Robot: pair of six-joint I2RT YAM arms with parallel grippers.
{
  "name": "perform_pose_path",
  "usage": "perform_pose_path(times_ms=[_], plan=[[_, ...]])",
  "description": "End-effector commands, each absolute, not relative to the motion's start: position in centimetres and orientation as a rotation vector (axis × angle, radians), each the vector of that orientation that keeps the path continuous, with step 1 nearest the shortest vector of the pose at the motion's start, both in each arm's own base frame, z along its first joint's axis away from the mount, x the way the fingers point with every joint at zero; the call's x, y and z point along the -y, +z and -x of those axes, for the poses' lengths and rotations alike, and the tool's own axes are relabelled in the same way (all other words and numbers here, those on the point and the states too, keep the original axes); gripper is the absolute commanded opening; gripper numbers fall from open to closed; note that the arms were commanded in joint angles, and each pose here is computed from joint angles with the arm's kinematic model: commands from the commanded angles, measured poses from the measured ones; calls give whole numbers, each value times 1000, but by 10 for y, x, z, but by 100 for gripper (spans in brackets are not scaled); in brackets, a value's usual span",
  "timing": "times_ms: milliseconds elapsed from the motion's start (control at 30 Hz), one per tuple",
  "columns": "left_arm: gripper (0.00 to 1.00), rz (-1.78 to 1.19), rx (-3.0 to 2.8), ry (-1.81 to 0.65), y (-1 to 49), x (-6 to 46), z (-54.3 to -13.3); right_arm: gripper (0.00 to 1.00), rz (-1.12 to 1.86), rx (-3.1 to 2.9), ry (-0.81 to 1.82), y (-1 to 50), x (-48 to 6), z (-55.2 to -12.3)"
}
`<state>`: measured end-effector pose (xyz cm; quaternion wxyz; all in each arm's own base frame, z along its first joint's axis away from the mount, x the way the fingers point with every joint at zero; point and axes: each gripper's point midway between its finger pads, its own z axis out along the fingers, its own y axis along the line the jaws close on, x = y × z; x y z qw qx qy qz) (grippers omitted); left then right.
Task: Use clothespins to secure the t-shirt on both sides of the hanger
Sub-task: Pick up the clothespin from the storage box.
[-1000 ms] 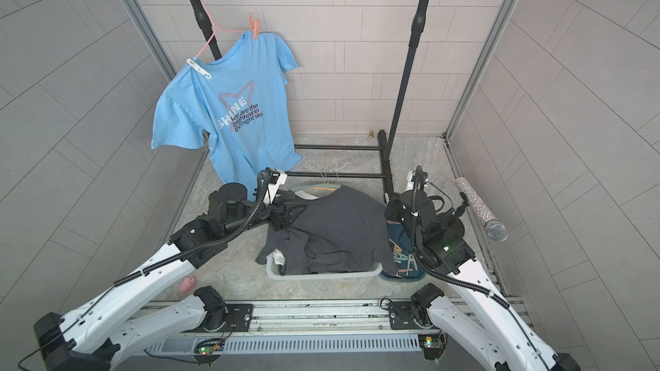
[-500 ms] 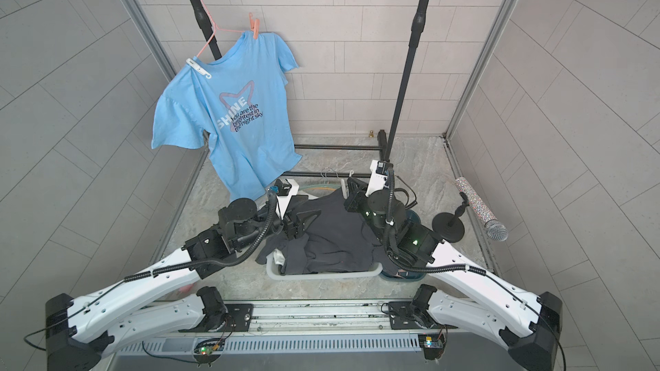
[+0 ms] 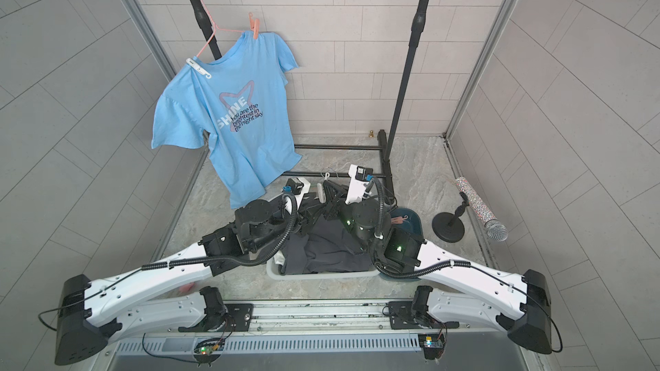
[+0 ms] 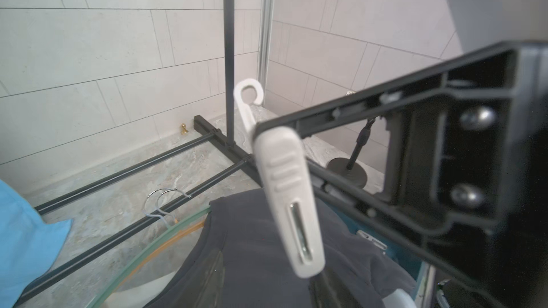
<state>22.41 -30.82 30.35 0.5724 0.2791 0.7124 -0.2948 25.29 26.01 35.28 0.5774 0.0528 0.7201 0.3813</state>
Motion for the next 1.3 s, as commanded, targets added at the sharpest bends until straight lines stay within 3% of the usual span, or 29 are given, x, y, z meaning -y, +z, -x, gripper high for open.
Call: perform_pose_path(times_ms=[0,167,400,600,733,800,933,1000,1100,1267], plan=[[44,-587,-1598,-716,336,310,-228,0,-115,-1676,875,353,-260,-252],[36,-588,-1602,-733,335,314,-227,0,-114,-1686,842,347,-259,-252],[37,-565,-1601,-733,337,313,-229,0,-106,-1692,828,346,-258,-252],[17,-545,-1592,-735,344,311,-229,0,-86,-1702,822,346,-260,-251],[9,-530,-1586,-741,347,309,-229,0,-67,-1712,809,346,-261,-250],[9,-525,-1584,-736,348,307,-229,0,-63,-1717,797,345,-260,-250],[35,-541,-1583,-732,347,308,-228,0,-65,-1738,761,342,-257,-251],[40,-542,-1586,-721,346,308,-230,0,-58,-1746,750,340,-258,-251],[39,-538,-1589,-698,345,307,-232,0,-52,-1758,737,338,-259,-252],[18,-556,-1603,-698,340,311,-233,0,-51,-1755,741,340,-258,-251]])
